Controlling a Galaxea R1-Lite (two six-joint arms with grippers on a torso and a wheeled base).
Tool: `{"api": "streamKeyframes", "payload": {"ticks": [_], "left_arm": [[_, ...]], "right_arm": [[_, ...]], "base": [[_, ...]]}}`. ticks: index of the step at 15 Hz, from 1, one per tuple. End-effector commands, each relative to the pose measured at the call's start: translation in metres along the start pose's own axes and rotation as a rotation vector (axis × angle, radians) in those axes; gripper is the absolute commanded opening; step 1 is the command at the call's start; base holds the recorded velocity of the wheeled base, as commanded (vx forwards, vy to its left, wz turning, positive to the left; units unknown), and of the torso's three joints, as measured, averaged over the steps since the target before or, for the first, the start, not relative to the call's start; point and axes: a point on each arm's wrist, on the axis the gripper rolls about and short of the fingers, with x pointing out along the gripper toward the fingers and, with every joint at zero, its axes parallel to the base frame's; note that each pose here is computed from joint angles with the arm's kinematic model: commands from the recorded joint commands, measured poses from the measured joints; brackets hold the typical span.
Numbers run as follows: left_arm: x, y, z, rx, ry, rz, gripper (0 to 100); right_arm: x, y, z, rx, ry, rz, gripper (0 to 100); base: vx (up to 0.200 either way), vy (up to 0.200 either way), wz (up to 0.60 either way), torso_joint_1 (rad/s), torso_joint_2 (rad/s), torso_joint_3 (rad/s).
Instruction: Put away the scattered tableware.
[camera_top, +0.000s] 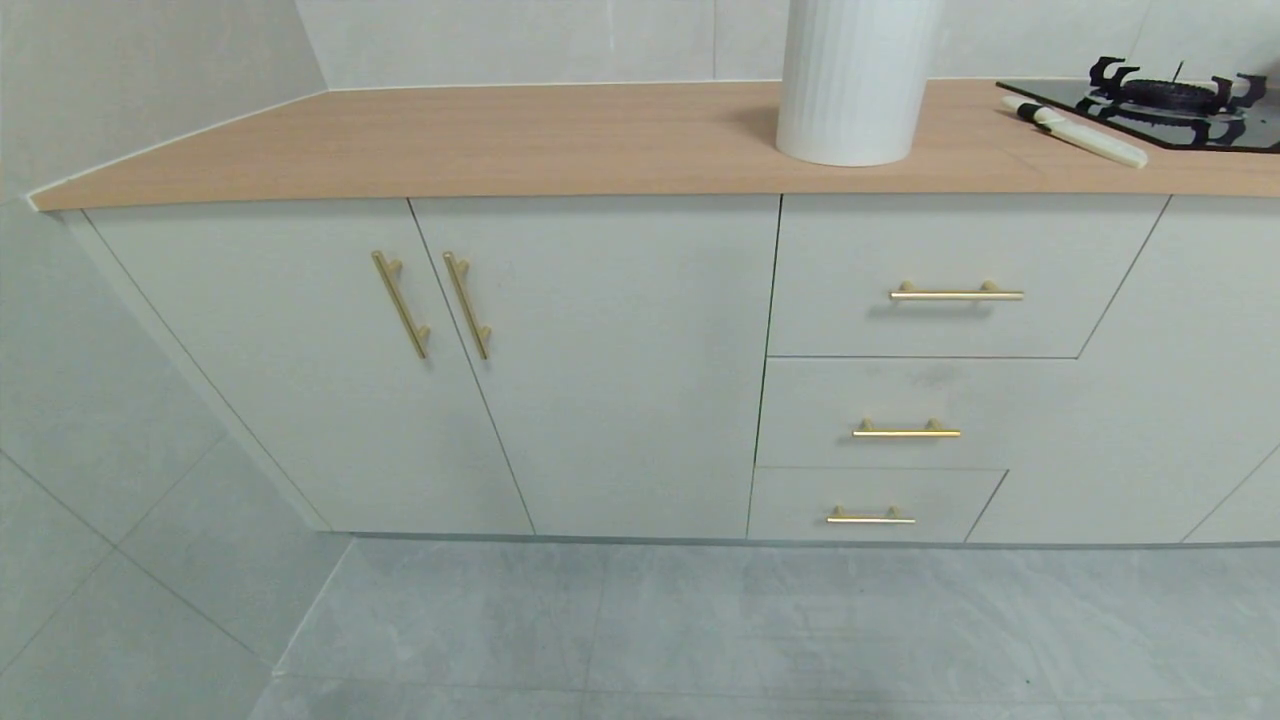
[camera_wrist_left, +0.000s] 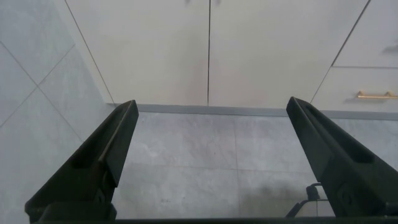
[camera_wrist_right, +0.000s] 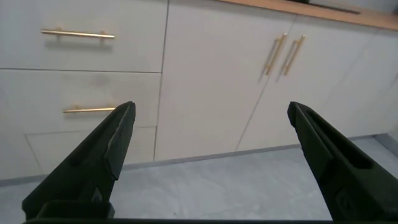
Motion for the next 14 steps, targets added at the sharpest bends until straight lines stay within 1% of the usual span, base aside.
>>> {"api": "streamKeyframes", "payload": {"ticks": [1,2,4,6,7,9,10,11,14], "left_arm": [[0.0,0.0,0.0,-0.001,0.002,0.001,100],[0.0,0.0,0.0,-0.001,0.002,0.001,100],[0.0,0.0,0.0,-0.001,0.002,0.001,100],[0.0,0.0,0.0,-0.001,0.002,0.001,100],[0.0,0.0,0.0,-0.001,0.002,0.001,100],[0.0,0.0,0.0,-0.001,0.002,0.001,100],[0.0,0.0,0.0,-0.001,0.002,0.001,100],[0.0,0.0,0.0,-0.001,0.002,0.001,100],[0.0,0.0,0.0,0.001,0.002,0.001,100]], "right_arm": [[-0.018,0.0,-0.018,0.035,-0.063,-0.016,100],[-0.014,0.002,-0.023,0.087,-0.065,-0.013,100],[-0.004,0.013,-0.05,0.117,0.012,0.021,100],[0.006,0.027,-0.083,0.142,0.07,0.15,100],[0.008,0.031,-0.093,0.146,0.073,0.183,100],[0.008,0.034,-0.102,0.154,0.13,0.226,100],[0.008,0.034,-0.103,0.182,0.134,0.234,100],[0.007,0.035,-0.106,0.187,0.177,0.276,100],[0.007,0.036,-0.106,0.167,0.16,0.304,100]], "base": [[0.0,0.0,0.0,0.0,0.0,0.0],[0.0,0.0,0.0,0.0,0.0,0.0],[0.0,0.0,0.0,0.0,0.0,0.0],[0.0,0.0,0.0,0.0,0.0,0.0],[0.0,0.0,0.0,0.0,0.0,0.0],[0.0,0.0,0.0,0.0,0.0,0.0],[0.0,0.0,0.0,0.0,0.0,0.0],[0.0,0.0,0.0,0.0,0.0,0.0],[0.0,0.0,0.0,0.0,0.0,0.0]]}}
